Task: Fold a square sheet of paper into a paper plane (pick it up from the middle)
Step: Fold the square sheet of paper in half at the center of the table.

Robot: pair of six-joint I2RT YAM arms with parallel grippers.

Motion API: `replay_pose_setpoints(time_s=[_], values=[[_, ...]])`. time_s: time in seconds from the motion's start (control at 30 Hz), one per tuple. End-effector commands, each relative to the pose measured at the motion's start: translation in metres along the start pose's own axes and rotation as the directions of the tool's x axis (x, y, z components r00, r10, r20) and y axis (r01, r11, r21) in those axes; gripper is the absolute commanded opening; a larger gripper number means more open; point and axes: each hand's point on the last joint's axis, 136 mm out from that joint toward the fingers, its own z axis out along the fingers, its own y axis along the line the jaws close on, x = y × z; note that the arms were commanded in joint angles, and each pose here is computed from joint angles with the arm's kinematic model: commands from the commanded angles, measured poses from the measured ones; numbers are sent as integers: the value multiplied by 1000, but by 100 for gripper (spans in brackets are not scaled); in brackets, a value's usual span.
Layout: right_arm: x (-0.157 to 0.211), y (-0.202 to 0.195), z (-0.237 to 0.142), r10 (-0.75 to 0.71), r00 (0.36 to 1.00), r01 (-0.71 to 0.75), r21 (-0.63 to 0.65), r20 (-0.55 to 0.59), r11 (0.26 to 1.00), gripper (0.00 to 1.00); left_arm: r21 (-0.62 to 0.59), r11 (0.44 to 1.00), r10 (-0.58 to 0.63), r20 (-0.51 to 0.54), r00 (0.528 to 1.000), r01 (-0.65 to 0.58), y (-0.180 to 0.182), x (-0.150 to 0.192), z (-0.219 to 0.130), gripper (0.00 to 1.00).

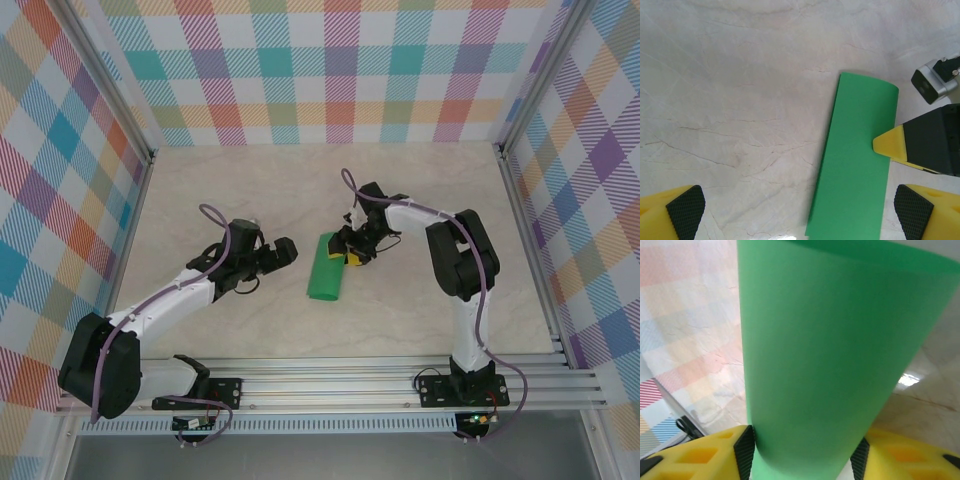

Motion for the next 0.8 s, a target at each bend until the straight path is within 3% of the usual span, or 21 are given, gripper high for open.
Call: replay_pose_setpoints(time_s=[0.0, 0.27, 0.77], values=[[-4, -4, -12, -51, 999, 50, 67, 12, 996, 58, 20, 1000, 13, -17, 1000, -13, -3, 7, -2, 100], [0, -24, -8, -11, 1000, 11, 157, 5, 988, 62, 36, 999, 17, -30, 999, -16, -6, 8, 1, 100], [4, -22, -2, -36, 999, 39, 149, -25, 988, 62, 53, 998, 18, -45, 999, -16, -11, 9, 5, 100]])
